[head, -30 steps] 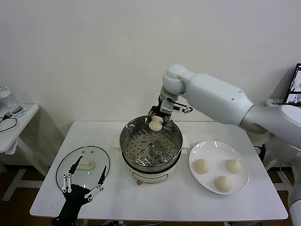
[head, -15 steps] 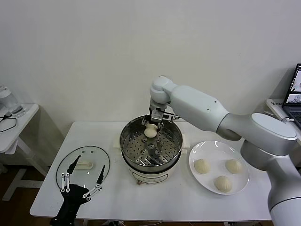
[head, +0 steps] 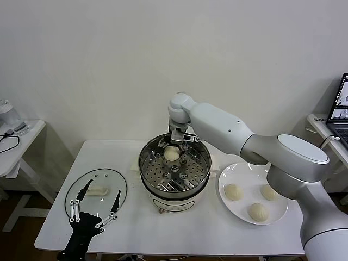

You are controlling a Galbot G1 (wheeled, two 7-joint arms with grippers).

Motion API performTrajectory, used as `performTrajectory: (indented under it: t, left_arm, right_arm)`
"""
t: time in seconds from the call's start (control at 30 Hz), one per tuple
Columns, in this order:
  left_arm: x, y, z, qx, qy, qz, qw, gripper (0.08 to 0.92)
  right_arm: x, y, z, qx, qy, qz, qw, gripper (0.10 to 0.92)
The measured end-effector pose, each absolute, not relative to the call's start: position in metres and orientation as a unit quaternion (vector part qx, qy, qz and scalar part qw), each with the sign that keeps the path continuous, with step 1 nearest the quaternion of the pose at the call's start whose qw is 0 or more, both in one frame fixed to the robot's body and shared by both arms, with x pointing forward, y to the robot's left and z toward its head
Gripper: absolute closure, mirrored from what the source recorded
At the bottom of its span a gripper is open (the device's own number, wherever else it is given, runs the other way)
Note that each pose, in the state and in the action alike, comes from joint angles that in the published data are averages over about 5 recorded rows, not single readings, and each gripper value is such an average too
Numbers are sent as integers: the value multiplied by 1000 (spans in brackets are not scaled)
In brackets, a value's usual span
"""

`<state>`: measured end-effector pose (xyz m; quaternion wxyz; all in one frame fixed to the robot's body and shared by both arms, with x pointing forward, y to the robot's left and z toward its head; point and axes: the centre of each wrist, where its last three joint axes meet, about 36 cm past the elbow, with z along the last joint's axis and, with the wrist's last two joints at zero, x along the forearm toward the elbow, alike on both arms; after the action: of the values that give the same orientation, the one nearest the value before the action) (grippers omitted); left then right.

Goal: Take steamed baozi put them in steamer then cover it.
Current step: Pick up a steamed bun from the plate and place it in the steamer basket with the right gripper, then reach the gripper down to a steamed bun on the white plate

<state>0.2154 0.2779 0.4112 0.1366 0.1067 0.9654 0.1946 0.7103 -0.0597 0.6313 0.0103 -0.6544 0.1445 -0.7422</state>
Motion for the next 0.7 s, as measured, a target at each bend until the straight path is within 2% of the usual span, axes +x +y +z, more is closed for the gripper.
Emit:
performTrajectory:
  t: [0.17,0.33,0.5,0.7]
  left_arm:
    - [217,276,412,107,966,193,136,177]
    - [217,275,413,109,966,192,136,177]
    - [218,273,413,112,966,190,135,177]
    - [218,274,410,112,966,190,134,177]
  right_arm:
    - [711,-111,663,-650,243,-719,-35,200]
    - [714,-184,685,-631,366,-675,-111,200]
    - [714,-259,679,-604,465,-617,-197,200]
    - [703,-330,646,-574,527,-557,-287,200]
